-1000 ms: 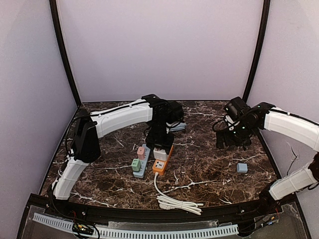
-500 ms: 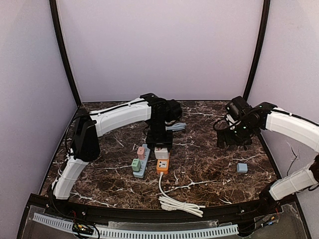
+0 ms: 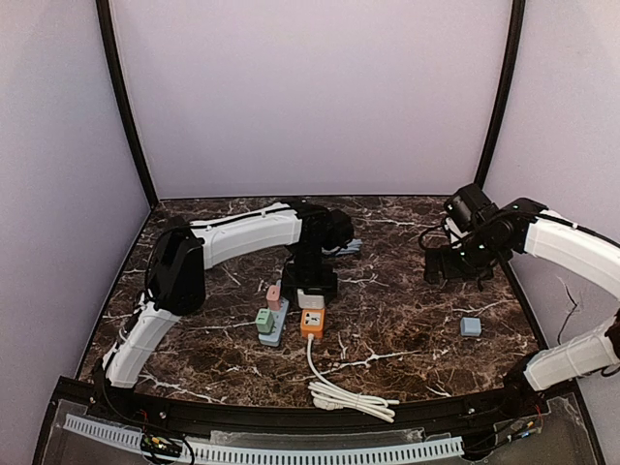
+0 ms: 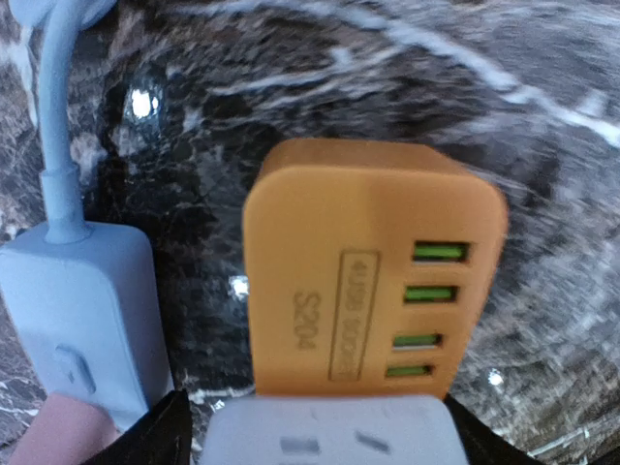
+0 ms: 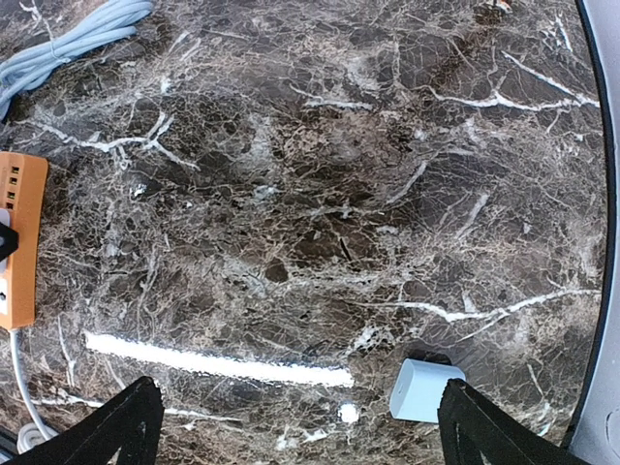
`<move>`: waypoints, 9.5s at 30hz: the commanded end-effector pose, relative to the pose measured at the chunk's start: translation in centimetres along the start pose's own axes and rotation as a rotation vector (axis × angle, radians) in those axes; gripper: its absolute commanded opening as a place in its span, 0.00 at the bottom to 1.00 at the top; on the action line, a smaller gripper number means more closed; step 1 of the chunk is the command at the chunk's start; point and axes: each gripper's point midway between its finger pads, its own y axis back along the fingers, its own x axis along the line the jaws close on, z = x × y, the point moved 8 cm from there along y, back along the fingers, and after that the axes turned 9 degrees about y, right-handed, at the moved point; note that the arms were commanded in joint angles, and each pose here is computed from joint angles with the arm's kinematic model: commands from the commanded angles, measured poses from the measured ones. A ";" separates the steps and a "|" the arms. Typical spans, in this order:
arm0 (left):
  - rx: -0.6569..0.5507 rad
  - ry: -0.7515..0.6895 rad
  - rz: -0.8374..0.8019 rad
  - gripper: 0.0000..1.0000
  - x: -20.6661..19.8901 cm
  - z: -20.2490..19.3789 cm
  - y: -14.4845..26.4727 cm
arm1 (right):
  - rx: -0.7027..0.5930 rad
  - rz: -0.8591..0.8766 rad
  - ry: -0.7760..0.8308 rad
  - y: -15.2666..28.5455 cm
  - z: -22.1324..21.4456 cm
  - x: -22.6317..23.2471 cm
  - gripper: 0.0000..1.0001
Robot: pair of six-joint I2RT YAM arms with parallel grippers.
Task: Insert the plug
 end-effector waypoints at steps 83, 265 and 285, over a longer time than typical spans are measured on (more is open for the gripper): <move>-0.297 -0.581 -0.403 0.87 2.6 -6.9 16.7 | 0.258 -0.039 -1.690 -5.9 -10.1 -8.6 0.82; -0.443 -0.457 -0.815 0.01 -7.7 -6.9 20.1 | -0.108 0.636 -1.154 6.6 4.3 -0.7 0.99; -0.200 -0.427 -0.485 0.01 -1.2 -9.4 17.8 | -0.229 0.386 -1.001 7.1 3.6 -2.8 0.99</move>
